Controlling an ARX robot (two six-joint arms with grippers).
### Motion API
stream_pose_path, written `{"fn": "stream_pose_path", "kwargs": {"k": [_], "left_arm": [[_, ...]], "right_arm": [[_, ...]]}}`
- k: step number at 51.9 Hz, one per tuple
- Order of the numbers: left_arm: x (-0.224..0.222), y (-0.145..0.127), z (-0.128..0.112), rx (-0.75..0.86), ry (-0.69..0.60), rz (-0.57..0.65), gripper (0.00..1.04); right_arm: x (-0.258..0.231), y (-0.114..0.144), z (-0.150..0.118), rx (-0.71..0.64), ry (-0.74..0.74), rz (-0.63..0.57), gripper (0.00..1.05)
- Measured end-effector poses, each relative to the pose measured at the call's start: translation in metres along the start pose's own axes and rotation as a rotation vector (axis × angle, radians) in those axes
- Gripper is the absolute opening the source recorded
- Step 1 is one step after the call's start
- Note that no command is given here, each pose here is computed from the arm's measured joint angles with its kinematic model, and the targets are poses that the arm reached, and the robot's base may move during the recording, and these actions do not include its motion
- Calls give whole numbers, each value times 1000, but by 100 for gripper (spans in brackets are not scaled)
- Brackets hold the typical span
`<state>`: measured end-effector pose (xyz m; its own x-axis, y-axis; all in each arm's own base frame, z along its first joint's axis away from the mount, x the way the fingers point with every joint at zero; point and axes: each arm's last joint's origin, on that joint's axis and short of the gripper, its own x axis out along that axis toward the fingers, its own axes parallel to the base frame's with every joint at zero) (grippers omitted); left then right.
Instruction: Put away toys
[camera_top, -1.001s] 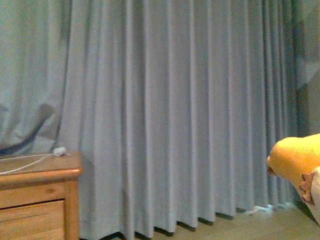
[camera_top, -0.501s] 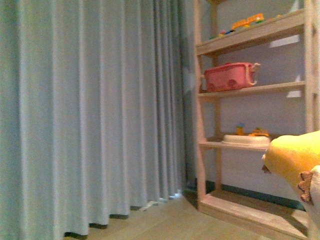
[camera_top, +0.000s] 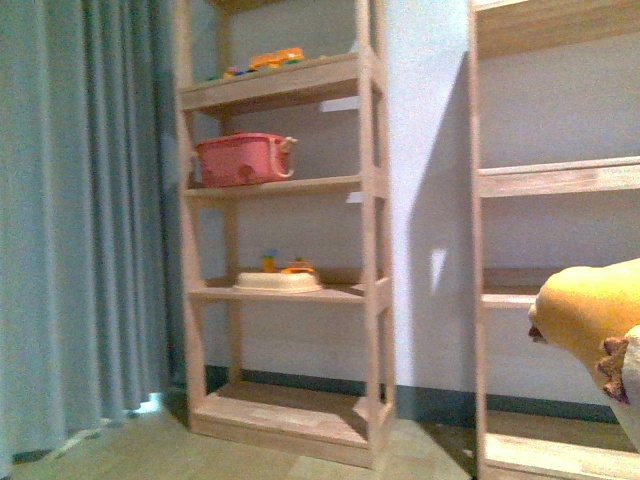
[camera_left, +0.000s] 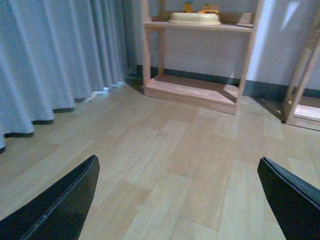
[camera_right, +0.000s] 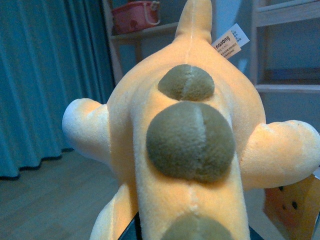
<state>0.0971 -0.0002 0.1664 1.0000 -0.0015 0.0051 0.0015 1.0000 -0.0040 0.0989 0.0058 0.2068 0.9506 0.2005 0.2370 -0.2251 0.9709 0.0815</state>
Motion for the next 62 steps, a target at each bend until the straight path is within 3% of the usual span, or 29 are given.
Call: {"fn": "stream_pose_path", "kwargs": {"k": [62], "left_arm": [[0, 0, 0, 0, 0, -1, 98]], "right_arm": [[0, 0, 0, 0, 0, 2, 7]]}}
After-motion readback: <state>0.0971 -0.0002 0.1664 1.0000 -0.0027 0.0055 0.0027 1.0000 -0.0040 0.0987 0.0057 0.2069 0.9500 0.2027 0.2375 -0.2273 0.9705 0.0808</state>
